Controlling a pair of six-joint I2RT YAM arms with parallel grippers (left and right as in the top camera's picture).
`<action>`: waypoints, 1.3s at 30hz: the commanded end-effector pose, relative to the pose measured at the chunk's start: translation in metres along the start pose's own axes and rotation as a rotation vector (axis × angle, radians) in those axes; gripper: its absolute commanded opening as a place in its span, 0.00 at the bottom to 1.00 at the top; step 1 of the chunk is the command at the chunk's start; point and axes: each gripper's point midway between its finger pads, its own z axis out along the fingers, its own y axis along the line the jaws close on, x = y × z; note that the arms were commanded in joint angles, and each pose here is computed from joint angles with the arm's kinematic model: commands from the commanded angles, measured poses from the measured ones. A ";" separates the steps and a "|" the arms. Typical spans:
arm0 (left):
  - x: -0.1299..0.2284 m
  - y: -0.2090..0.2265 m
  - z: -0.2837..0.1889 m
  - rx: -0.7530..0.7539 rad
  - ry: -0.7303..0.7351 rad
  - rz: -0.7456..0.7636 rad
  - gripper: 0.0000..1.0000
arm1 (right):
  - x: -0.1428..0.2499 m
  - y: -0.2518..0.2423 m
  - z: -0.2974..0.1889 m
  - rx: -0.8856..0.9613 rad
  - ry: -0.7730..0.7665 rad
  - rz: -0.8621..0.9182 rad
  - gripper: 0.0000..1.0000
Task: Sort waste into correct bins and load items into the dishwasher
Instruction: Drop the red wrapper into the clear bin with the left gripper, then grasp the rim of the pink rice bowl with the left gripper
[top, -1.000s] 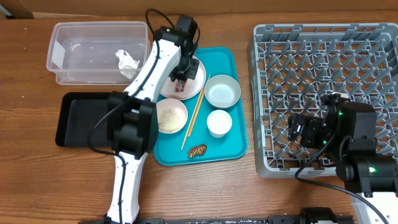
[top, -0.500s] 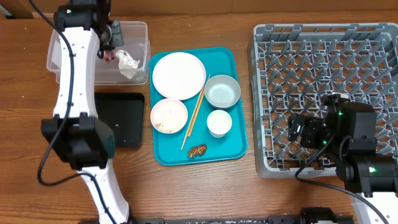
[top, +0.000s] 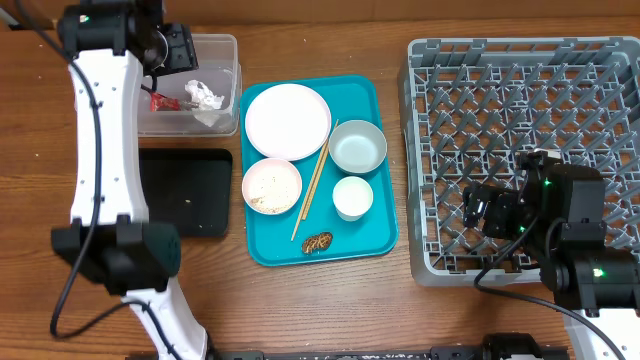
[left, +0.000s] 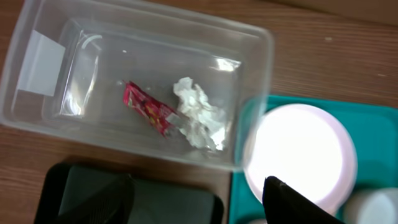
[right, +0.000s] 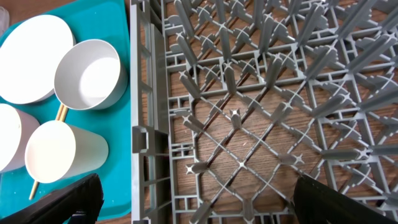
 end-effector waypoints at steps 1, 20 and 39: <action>0.019 -0.027 -0.038 0.058 0.022 0.047 0.75 | -0.010 0.003 -0.009 -0.009 -0.036 0.000 1.00; 0.168 -0.028 -0.080 -0.014 0.315 0.040 0.74 | -0.008 0.002 -0.009 -0.007 -0.026 0.001 1.00; 0.258 -0.133 0.080 0.055 0.458 0.281 0.71 | -0.008 0.002 -0.009 -0.007 -0.025 0.001 1.00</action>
